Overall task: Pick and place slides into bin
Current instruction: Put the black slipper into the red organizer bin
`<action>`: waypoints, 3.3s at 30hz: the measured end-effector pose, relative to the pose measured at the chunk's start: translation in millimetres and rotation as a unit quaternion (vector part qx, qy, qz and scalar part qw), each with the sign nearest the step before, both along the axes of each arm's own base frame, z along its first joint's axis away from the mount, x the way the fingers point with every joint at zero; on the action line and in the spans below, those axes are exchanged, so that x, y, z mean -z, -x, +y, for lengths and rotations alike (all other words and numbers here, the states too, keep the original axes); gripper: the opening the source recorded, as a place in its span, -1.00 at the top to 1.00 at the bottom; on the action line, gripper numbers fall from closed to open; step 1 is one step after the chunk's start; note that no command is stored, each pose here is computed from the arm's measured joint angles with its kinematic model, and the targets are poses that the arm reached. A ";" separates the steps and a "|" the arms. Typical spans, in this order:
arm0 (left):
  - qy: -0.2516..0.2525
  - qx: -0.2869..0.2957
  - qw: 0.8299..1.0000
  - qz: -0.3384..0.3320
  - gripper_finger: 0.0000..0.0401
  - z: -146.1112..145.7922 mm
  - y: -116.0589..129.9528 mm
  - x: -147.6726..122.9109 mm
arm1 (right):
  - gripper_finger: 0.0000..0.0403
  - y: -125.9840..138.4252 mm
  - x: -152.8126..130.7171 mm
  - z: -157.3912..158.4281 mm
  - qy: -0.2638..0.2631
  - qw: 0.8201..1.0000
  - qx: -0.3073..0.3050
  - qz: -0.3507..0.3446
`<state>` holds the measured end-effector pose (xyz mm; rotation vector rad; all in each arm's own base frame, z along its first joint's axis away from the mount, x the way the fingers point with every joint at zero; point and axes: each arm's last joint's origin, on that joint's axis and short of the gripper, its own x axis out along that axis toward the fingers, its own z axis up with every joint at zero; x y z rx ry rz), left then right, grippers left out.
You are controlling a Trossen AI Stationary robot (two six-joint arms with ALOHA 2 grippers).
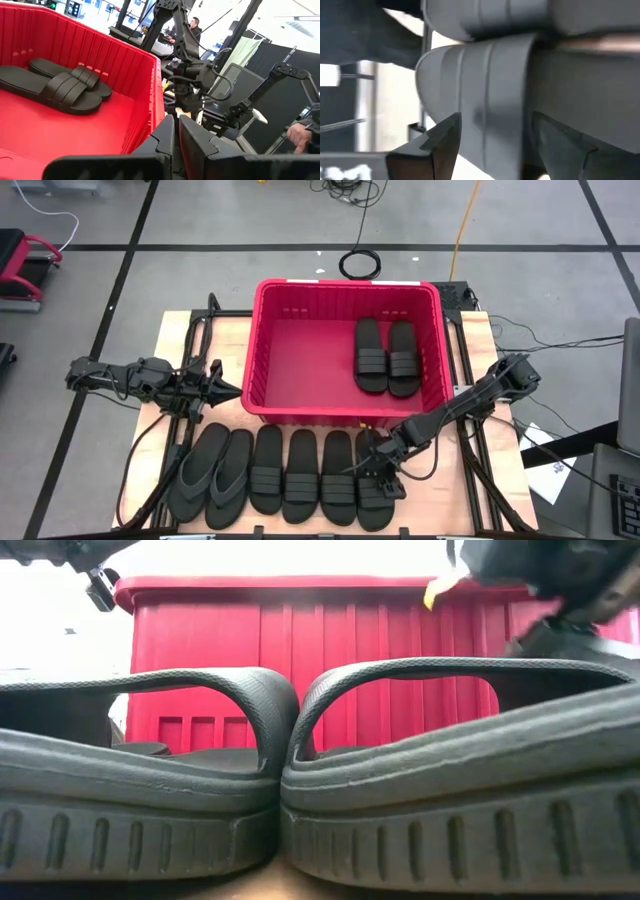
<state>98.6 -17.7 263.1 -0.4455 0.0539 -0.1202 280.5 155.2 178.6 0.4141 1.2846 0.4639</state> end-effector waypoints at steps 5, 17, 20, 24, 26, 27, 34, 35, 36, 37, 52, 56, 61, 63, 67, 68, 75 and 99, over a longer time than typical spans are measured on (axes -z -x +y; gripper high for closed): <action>0.000 0.000 1.000 0.000 0.87 0.0 0.0 0.0 | -0.16 7.0 15.1 3.7 -0.034 0.999 0.016 0.000; -0.011 -0.004 1.000 -0.002 0.87 0.2 0.0 0.0 | 0.77 0.7 11.1 11.0 -0.070 0.994 -0.008 -0.080; -0.011 -0.004 1.000 -0.001 0.87 0.2 0.0 0.0 | 0.93 -0.3 7.1 13.6 -0.099 0.990 -0.034 -0.091; -0.011 -0.004 1.000 -0.002 0.87 0.2 0.0 0.0 | 0.94 2.4 -0.2 13.5 -0.122 0.988 -0.037 -0.082; -0.011 -0.004 1.000 -0.002 0.87 0.2 0.0 0.0 | 0.97 4.3 -8.8 13.5 -0.148 0.985 -0.045 -0.083; -0.011 -0.004 1.000 -0.002 0.87 0.3 0.0 -0.1 | 0.97 5.7 -13.9 13.7 -0.160 0.983 -0.047 -0.084; -0.001 -0.005 1.000 -0.004 0.87 0.3 0.0 -0.7 | 0.97 26.3 -50.5 21.1 -0.209 0.972 -0.053 -0.095; 0.000 -0.005 1.000 -0.004 0.87 0.3 0.0 -0.8 | 0.97 28.8 -56.0 21.9 -0.220 0.969 -0.053 -0.097; 0.001 -0.005 1.000 -0.004 0.87 0.3 0.0 -0.7 | 0.97 31.5 -61.8 22.6 -0.229 0.966 -0.054 -0.102; 0.002 -0.005 1.000 -0.004 0.87 0.3 -0.1 -0.7 | 0.97 35.0 -68.3 23.2 -0.239 0.963 -0.055 -0.107; 0.015 -0.021 1.000 -0.007 0.87 1.2 -0.1 -1.7 | 0.97 52.8 -200.4 -43.2 -0.072 0.976 -0.043 -0.202; 0.027 -0.029 0.999 -0.011 0.87 1.7 -0.1 -2.7 | 0.97 63.7 -237.9 -77.7 0.035 0.957 -0.010 -0.289; 0.028 -0.059 0.998 -0.012 0.87 3.4 -0.3 -2.7 | 0.97 80.9 -270.5 -119.1 0.157 0.922 0.054 -0.351; 0.029 -0.082 0.996 -0.013 0.87 4.7 -0.2 -2.7 | 0.97 86.9 -278.4 -135.0 0.196 0.907 0.073 -0.366; 0.049 -0.133 0.990 -0.018 0.87 7.7 0.1 -3.5 | 0.97 90.8 -282.0 -165.1 0.269 0.884 0.093 -0.371; 0.056 -0.141 0.988 -0.018 0.87 8.2 0.1 -3.4 | 0.97 90.6 -280.9 -172.9 0.287 0.880 0.095 -0.366; 0.093 -0.152 0.984 -0.020 0.87 8.8 0.3 -3.4 | 0.97 62.7 -256.6 -227.6 0.271 0.905 0.075 -0.318; -0.043 -0.099 0.994 0.035 0.87 5.9 0.3 7.3 | 0.98 -65.1 -114.5 -311.7 0.036 0.969 0.014 -0.246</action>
